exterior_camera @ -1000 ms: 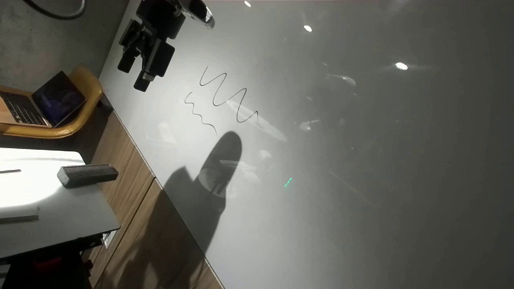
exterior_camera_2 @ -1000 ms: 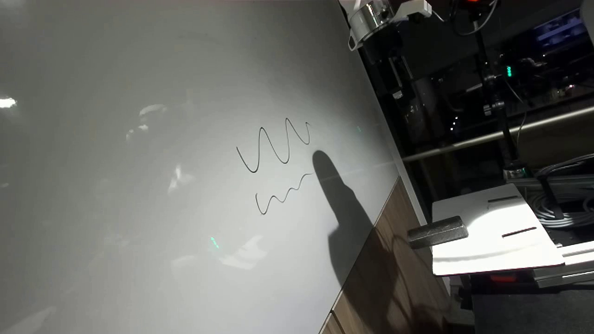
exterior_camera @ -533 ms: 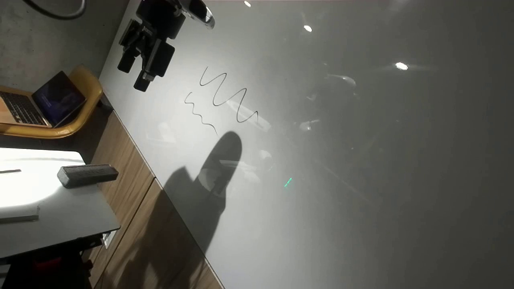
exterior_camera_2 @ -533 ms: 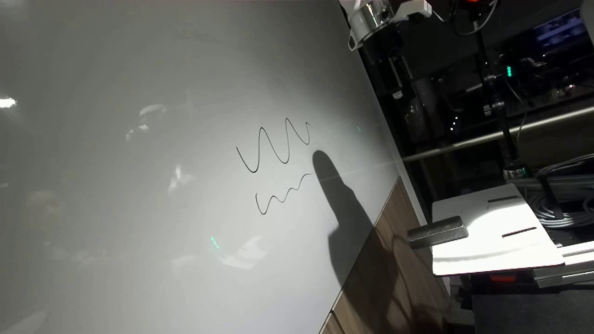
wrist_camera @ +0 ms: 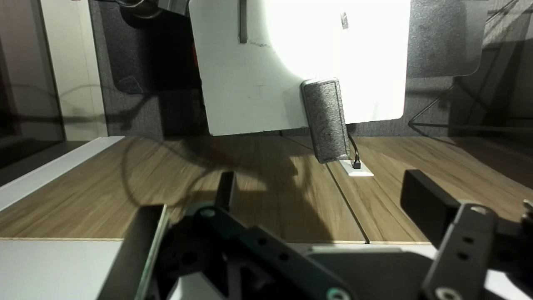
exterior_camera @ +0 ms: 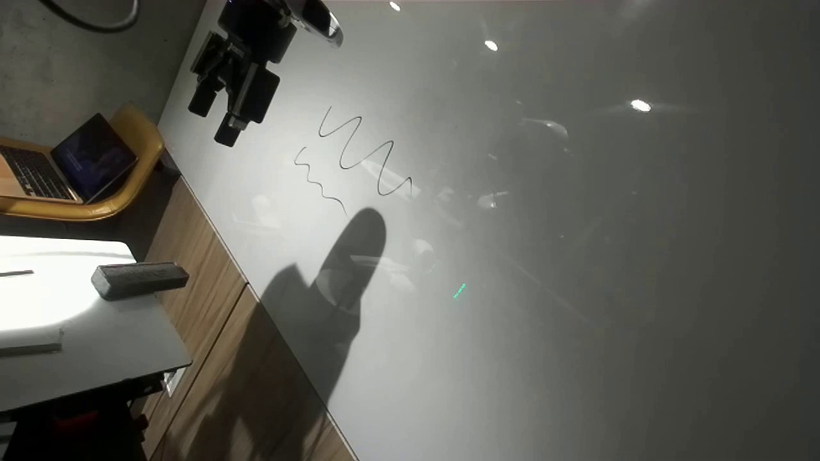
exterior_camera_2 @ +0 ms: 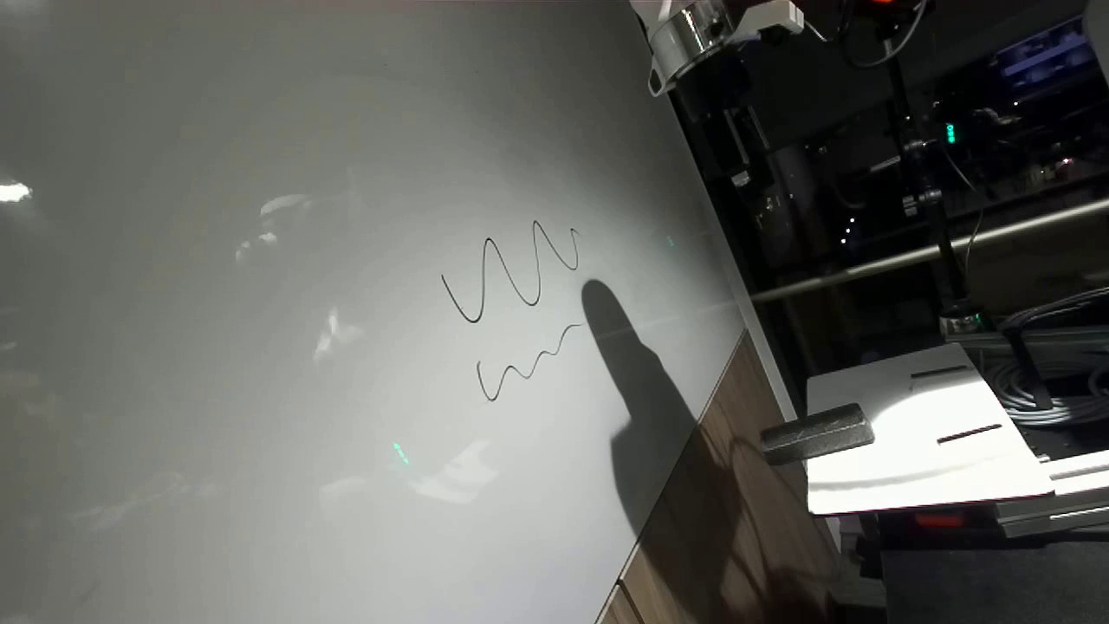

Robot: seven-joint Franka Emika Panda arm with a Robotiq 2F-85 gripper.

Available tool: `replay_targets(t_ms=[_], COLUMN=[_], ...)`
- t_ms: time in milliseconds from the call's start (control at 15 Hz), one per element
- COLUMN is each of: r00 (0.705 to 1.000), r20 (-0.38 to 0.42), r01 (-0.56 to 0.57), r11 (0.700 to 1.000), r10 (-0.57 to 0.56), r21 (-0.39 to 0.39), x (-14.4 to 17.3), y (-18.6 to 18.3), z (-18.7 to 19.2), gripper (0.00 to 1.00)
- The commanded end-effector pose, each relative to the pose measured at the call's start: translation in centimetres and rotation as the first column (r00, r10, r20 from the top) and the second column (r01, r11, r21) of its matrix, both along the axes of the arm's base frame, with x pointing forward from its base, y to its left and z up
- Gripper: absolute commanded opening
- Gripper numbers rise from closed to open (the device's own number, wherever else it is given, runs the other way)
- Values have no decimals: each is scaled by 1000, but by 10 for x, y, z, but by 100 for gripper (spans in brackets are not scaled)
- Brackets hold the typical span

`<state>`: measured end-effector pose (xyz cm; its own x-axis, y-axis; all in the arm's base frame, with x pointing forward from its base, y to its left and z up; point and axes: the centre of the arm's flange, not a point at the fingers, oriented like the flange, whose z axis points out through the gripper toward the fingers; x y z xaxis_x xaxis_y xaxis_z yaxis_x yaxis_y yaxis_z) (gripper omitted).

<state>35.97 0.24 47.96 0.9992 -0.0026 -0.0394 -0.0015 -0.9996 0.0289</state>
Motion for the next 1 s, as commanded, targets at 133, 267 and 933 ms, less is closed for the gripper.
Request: replay_targets(t_ms=[133, 267, 933], r00=[994, 986, 994], r20=[74, 116, -14], r01=[-86, -123, -108], r11=[996, 992, 990], r10=[84, 120, 110], r21=[27, 19, 94], x=[65, 90, 88], y=[33, 49, 170], z=[-7, -16, -123], gripper=[100, 100, 100])
